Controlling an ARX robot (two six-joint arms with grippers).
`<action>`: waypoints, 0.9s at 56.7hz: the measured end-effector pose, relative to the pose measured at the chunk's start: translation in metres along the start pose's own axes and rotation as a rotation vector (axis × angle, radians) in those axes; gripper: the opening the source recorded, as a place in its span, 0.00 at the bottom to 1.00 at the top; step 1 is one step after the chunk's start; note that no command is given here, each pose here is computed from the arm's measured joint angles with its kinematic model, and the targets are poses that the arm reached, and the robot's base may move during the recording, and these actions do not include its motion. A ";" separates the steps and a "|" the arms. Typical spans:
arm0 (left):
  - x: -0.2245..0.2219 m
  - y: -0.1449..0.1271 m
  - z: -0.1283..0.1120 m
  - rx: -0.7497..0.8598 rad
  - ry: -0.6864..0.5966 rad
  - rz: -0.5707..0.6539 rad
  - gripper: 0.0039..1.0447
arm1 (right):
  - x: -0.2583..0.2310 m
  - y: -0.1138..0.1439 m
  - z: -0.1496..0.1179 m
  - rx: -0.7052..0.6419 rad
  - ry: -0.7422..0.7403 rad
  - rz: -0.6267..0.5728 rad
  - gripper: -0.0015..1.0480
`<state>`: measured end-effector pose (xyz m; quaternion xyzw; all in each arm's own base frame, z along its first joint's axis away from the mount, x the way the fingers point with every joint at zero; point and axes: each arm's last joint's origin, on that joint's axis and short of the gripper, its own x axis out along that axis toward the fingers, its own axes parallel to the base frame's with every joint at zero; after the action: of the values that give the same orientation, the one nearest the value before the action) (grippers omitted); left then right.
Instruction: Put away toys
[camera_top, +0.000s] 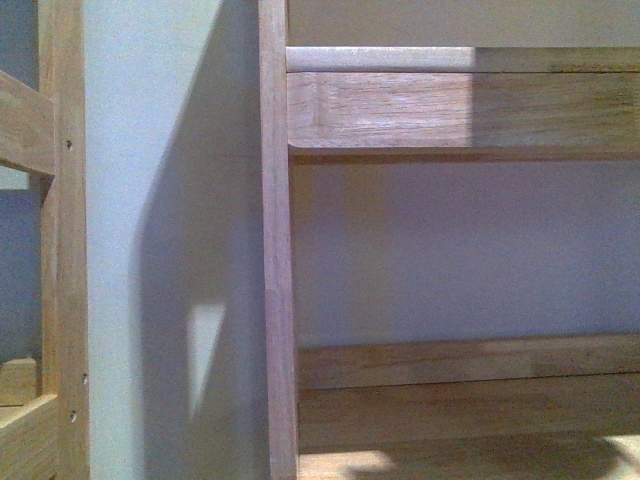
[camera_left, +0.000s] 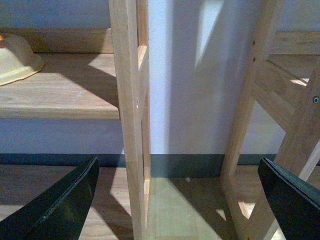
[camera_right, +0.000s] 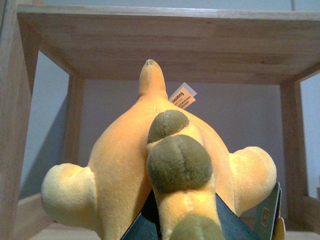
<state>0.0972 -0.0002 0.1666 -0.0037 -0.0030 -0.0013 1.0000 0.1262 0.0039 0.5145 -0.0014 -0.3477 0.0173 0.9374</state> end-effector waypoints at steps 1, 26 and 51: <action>0.000 0.000 0.000 0.000 0.000 0.000 0.94 | 0.002 0.000 -0.001 0.014 0.001 0.003 0.06; 0.000 0.000 0.000 0.000 0.000 0.000 0.94 | 0.098 -0.009 -0.058 0.210 0.117 0.055 0.06; 0.000 0.000 0.000 0.000 0.000 0.000 0.94 | 0.152 0.022 -0.105 0.388 0.234 0.090 0.06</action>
<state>0.0972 -0.0002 0.1666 -0.0037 -0.0030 -0.0013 1.0000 0.3092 0.0320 0.5341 0.1614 -0.2262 0.1252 0.9524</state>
